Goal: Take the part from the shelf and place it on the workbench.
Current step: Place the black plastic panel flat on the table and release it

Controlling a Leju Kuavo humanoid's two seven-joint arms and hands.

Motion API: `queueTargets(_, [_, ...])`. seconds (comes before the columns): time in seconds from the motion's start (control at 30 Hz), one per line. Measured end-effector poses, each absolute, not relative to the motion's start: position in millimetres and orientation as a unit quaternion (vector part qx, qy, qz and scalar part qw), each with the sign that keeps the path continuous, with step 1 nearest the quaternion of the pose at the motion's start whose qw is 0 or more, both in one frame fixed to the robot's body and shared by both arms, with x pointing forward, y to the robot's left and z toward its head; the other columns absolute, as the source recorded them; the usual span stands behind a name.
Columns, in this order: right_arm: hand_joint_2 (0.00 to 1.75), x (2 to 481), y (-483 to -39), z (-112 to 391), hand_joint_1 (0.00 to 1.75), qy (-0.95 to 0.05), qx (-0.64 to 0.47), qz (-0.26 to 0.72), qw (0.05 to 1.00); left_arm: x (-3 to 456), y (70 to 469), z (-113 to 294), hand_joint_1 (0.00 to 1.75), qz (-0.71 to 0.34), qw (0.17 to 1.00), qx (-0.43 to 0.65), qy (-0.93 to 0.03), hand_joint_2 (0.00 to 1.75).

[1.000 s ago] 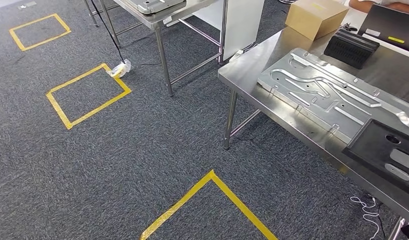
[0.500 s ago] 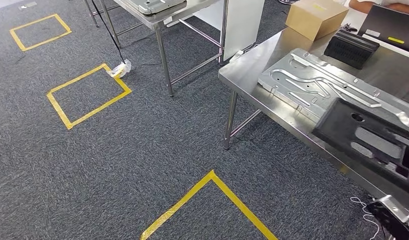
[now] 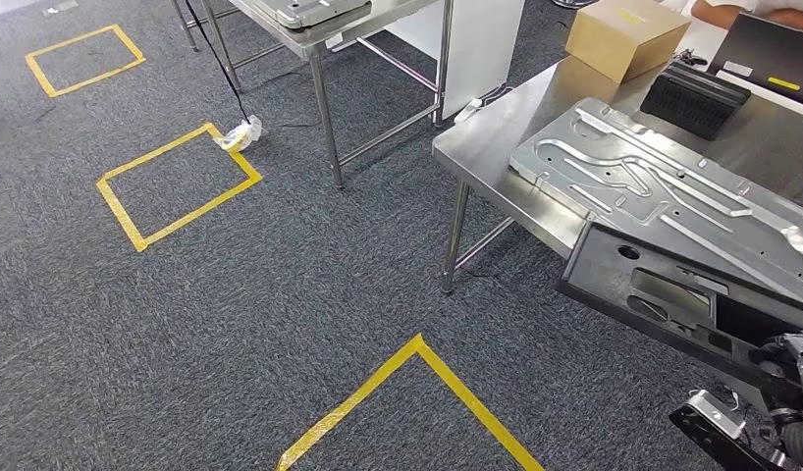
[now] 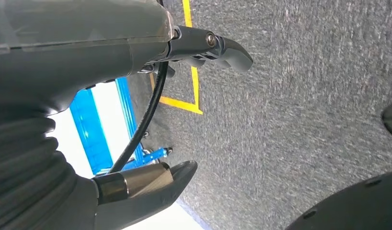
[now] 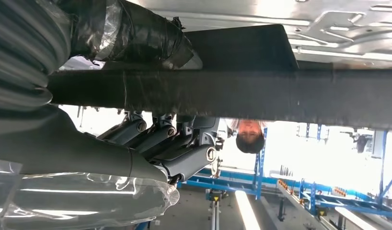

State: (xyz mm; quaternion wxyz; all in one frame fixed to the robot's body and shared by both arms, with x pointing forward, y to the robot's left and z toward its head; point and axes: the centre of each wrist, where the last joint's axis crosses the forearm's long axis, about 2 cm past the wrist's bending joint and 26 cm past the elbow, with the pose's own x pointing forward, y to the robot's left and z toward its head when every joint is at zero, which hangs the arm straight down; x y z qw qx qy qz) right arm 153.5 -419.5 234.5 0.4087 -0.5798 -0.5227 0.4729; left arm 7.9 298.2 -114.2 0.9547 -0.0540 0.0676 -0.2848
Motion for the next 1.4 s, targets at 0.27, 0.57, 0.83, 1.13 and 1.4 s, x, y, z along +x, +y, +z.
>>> queueTargets(0.27, [1.75,150.7,-421.4,232.5,1.75,-0.515,-0.572,0.485,0.415,9.0,301.2,-114.1,0.00,-0.286,0.955,-0.051,0.064,1.75])
queueTargets(0.57, [1.75,147.5,-421.8,231.7,1.75,-0.510,-0.571,0.491,0.415,2.8,302.4,-114.4,0.00,-0.289,0.954,-0.049,0.070,1.75])
queueTargets(0.83, [1.75,146.7,-424.4,231.5,1.75,-0.504,-0.570,0.498,0.416,1.3,306.2,-114.4,0.00,-0.292,0.953,-0.047,0.072,1.75])
queueTargets(1.13, [1.75,147.4,-428.3,232.4,1.75,-0.498,-0.569,0.503,0.418,0.8,298.7,-114.5,0.00,-0.295,0.952,-0.054,0.070,1.75])
queueTargets(1.4, [1.75,146.9,-430.0,233.1,1.75,-0.496,-0.569,0.505,0.418,5.0,297.8,-114.4,0.00,-0.294,0.952,-0.053,0.065,1.75])
